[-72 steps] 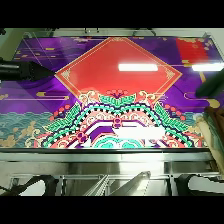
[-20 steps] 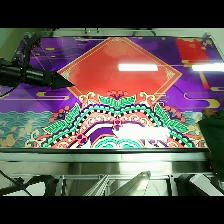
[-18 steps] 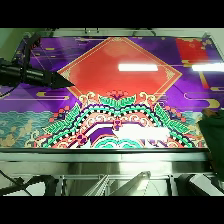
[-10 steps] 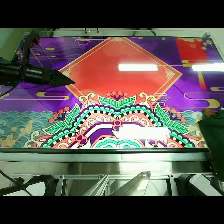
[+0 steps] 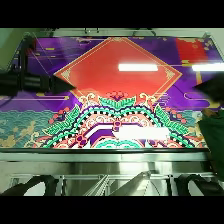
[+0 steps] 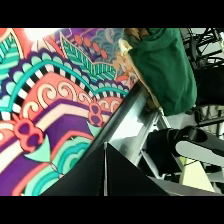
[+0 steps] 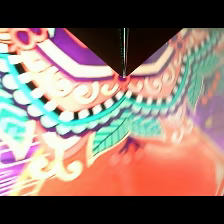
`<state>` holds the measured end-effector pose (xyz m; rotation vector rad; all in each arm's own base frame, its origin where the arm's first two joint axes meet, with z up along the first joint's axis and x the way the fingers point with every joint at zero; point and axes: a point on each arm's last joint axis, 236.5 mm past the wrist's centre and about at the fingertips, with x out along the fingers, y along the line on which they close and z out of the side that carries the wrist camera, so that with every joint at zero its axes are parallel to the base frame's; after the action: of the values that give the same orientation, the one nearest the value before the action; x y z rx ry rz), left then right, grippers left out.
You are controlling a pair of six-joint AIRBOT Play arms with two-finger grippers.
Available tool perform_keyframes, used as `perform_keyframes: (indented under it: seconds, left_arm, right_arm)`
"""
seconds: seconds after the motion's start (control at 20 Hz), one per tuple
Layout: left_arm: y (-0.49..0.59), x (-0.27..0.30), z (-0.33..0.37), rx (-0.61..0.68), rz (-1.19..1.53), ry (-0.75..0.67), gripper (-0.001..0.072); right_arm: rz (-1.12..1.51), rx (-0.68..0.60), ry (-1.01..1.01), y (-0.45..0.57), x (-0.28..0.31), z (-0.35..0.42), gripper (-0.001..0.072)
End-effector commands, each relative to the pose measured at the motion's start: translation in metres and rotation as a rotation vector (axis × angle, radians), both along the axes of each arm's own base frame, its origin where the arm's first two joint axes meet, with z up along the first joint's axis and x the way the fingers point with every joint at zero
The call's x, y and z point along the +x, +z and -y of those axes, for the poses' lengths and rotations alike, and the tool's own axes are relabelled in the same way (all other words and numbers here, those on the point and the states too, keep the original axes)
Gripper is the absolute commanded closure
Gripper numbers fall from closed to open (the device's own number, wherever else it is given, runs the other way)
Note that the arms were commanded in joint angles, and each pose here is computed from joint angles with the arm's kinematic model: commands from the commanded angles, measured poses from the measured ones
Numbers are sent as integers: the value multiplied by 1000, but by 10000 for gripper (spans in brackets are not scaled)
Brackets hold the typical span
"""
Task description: Fold the shirts.
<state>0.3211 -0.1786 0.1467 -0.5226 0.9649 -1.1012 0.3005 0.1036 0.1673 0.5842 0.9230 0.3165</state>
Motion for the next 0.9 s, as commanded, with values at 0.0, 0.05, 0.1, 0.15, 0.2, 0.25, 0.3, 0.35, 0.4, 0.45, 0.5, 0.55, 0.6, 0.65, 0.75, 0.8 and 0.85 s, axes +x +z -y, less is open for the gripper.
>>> perform_keyframes:
  seconds: [0.0,0.05,0.1,0.15,0.2,0.25,0.3,0.35,0.4,0.45,0.5,0.55,0.6,0.65,0.75,0.8,0.85]
  left_arm:
    - [-38,-56,6,6,-59,35,709]
    - [-53,-73,7,12,-88,42,692]
    - [-65,-87,8,15,-116,43,691]
    - [-76,-97,8,31,-131,48,692]
    - [-81,-103,8,33,-135,57,691]
    - [-83,-106,8,36,-126,65,691]
    - [-83,-108,8,39,-113,71,691]
    - [-82,-110,8,41,-99,75,692]
    - [-81,-111,8,44,-88,79,693]
    - [-78,-111,8,44,-76,79,693]
    - [-76,-112,9,45,-64,79,693]
    - [-74,-113,9,45,-54,79,693]
    - [-73,-114,9,46,-48,79,693]
    - [-71,-114,9,47,-41,80,693]
    - [-71,-114,9,47,-38,79,693]
    - [-71,-114,9,48,-38,79,693]
    - [-71,-114,9,47,-38,80,693]
  right_arm:
    - [3,-5,261,-67,-47,-95,688]
    - [-23,-7,290,-90,-57,-109,688]
    - [-48,1,286,-105,-61,-115,688]
    - [-69,-5,293,-115,-64,-118,688]
    - [-79,-13,299,-120,-63,-119,688]
    - [-82,-14,300,-121,-63,-119,688]
    - [-82,-14,300,-121,-63,-119,688]
    - [-82,-13,300,-121,-63,-119,688]
    - [-83,-13,300,-121,-63,-119,687]
    - [-83,-13,300,-121,-63,-119,687]
    - [-85,-14,301,-121,-63,-119,687]
    - [-86,-14,302,-121,-64,-119,687]
    - [-86,-14,302,-121,-63,-119,687]
    - [-86,-14,302,-121,-63,-119,687]
    - [-80,-19,305,-121,-63,-118,687]
    - [-79,-19,305,-122,-63,-119,687]
    - [-80,-18,305,-121,-63,-119,687]
